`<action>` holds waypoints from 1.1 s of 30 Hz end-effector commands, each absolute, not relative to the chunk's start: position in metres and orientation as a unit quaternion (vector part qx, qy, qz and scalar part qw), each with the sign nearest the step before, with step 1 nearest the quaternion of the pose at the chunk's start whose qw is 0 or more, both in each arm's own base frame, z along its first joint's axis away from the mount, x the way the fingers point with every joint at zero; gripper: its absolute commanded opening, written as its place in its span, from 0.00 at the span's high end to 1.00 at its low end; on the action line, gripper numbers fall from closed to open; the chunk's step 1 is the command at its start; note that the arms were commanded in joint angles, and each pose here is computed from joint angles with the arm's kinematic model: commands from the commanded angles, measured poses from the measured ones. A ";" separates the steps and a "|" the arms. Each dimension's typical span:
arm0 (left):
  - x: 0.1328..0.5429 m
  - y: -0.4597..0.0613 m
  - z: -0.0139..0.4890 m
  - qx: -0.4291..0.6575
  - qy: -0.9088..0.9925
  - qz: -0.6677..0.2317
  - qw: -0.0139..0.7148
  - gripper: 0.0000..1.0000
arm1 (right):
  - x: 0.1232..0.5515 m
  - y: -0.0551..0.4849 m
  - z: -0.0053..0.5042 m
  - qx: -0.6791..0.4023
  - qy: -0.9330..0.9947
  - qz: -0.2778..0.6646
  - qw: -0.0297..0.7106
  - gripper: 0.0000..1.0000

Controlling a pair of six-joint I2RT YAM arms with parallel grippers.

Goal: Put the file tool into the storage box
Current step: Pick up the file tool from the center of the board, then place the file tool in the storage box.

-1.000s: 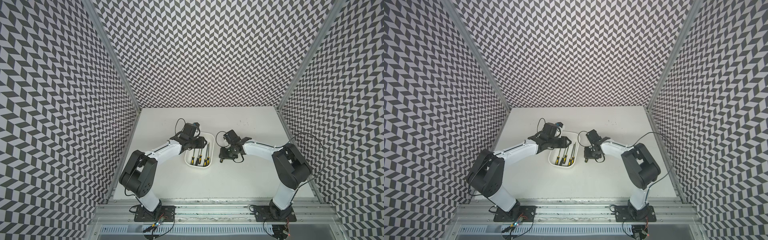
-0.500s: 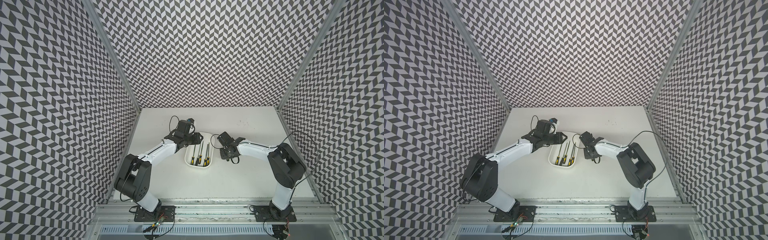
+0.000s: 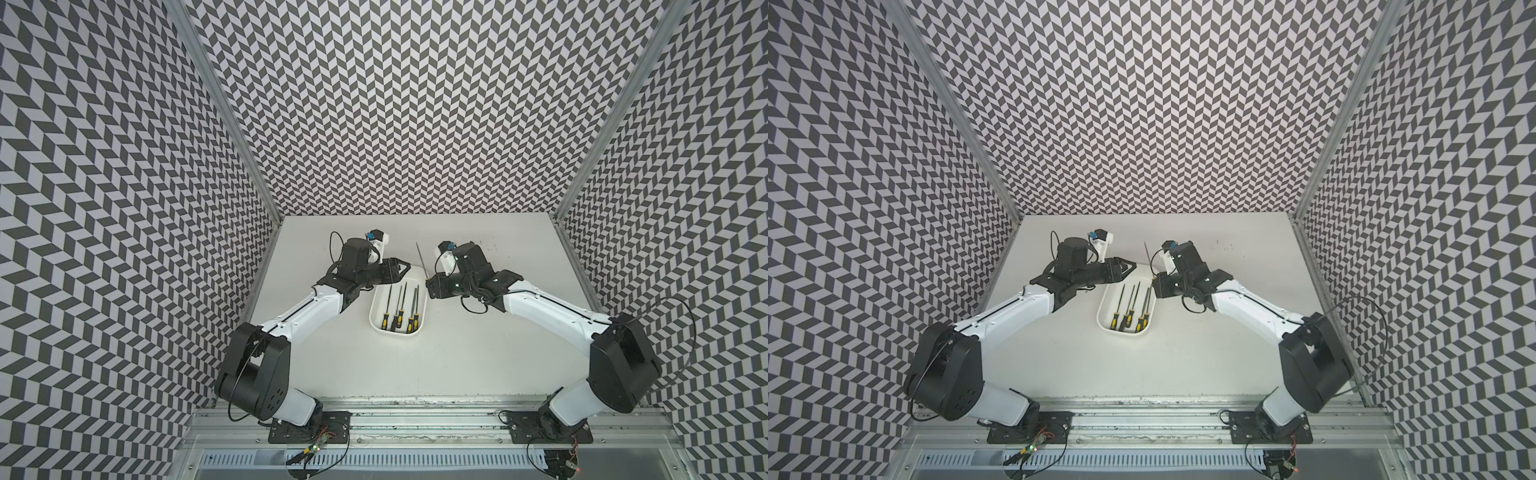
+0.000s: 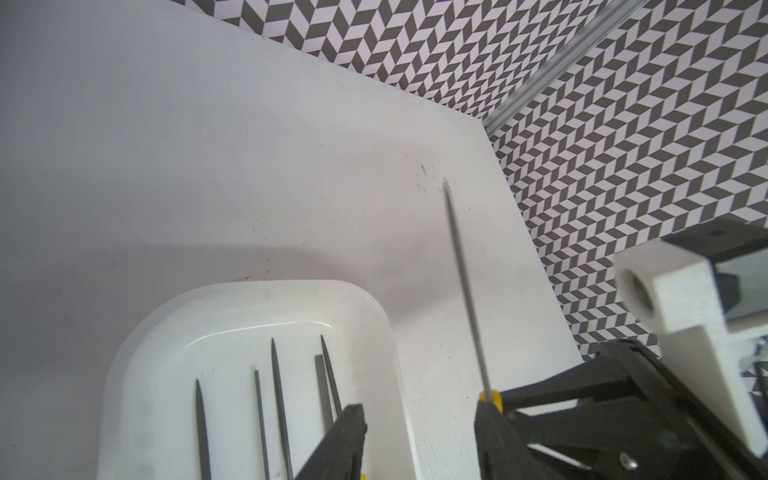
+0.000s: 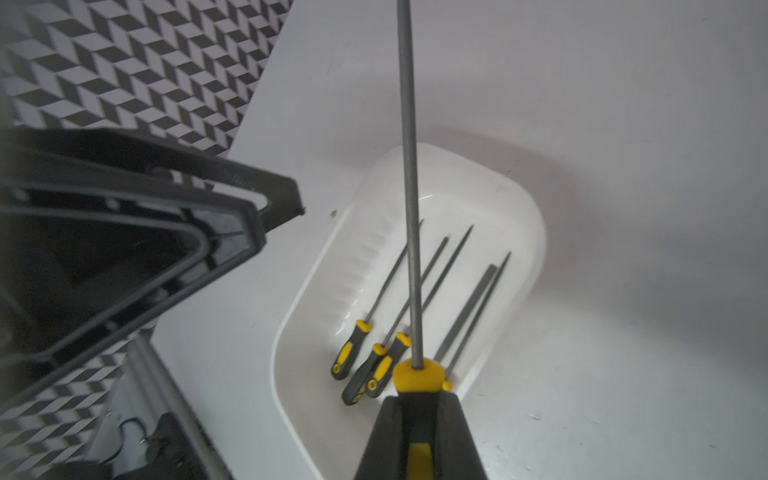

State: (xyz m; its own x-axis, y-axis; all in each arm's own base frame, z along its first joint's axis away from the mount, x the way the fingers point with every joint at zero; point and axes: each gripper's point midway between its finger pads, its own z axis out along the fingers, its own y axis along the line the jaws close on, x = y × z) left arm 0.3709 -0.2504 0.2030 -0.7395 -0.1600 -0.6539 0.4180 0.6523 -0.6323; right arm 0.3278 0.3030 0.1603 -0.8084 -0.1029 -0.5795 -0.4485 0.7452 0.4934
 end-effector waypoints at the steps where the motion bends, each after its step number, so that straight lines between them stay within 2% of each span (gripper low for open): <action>1: 0.368 -0.256 0.227 0.095 0.812 -0.439 0.373 0.51 | 0.311 0.335 0.169 -0.204 0.860 0.402 0.239 0.95; 14: 0.370 -0.256 0.198 0.086 0.836 -0.414 0.351 0.50 | 0.314 0.346 0.199 -0.220 0.840 0.419 0.266 0.95; 16: 0.369 -0.257 0.197 0.087 0.835 -0.414 0.351 0.54 | 0.314 0.347 0.201 -0.220 0.838 0.422 0.268 0.95; 19: 0.368 -0.264 0.196 0.094 0.831 -0.427 0.344 0.68 | 0.314 0.349 0.204 -0.220 0.835 0.427 0.268 0.95; 21: 0.369 -0.269 0.193 0.096 0.831 -0.432 0.336 0.72 | 0.315 0.348 0.207 -0.217 0.835 0.427 0.272 0.95; 30: 0.365 -0.282 0.183 0.106 0.836 -0.429 0.324 0.70 | 0.318 0.350 0.223 -0.217 0.825 0.435 0.288 0.96; 33: 0.363 -0.286 0.180 0.112 0.836 -0.430 0.321 0.77 | 0.318 0.351 0.228 -0.217 0.822 0.439 0.291 0.96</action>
